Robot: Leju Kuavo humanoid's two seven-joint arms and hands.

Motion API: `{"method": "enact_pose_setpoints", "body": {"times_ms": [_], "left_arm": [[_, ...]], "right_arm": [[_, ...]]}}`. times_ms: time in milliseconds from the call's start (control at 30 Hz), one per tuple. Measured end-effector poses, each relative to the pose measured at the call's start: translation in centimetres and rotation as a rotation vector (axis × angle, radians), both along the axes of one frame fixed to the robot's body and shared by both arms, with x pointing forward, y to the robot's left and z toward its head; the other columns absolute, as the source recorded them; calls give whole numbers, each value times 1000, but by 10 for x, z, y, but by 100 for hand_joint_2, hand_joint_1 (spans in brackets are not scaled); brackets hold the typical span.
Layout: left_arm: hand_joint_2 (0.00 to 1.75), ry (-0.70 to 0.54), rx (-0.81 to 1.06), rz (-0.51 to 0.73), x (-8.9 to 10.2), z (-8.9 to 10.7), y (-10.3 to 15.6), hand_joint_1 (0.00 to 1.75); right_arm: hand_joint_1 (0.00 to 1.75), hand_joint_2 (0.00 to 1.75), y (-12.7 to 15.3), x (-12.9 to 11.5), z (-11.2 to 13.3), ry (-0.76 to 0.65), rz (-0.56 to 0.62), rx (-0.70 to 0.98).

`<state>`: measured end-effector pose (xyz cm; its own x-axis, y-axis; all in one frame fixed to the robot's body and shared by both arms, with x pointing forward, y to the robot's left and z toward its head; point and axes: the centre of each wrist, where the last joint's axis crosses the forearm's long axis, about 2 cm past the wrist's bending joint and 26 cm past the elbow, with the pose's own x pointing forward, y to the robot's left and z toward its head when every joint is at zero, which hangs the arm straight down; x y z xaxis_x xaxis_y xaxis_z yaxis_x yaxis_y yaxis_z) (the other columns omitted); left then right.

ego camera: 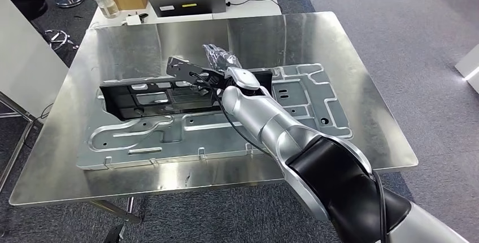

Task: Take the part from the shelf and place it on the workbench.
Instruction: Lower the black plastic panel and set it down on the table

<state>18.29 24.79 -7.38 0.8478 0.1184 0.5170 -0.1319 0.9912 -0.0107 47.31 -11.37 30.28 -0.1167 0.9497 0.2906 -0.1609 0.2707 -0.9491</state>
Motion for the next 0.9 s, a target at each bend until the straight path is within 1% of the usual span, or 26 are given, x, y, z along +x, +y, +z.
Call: {"method": "enact_pose_setpoints", "body": {"times_ms": [300, 400, 467, 567, 767, 833, 900], "left_arm": [[0, -3, -5, 0, 2, 1, -1, 0], [0, -2, -7, 1, 1, 1, -1, 0], [0, -1, -9, 3, -1, 0, -1, 0], [0, -8, -12, 6, -3, -1, -2, 0], [0, -10, -8, 9, -7, -3, -2, 0], [0, -11, -7, 10, -7, -3, -2, 0], [0, -9, -6, 13, -9, -3, -2, 0]], "right_arm": [[0, 0, 1, 0, 3, -15, 2, -13], [0, 0, 1, 1, 5, -44, 11, 1], [0, 0, 1, 1, 10, -122, 28, 30], [0, 0, 4, 0, 27, -318, 55, 87], [0, 0, 16, -10, 58, -607, 94, 179], [0, 0, 21, -15, 67, -667, 106, 201], [0, 0, 24, -21, 69, -726, 127, 228]]}}
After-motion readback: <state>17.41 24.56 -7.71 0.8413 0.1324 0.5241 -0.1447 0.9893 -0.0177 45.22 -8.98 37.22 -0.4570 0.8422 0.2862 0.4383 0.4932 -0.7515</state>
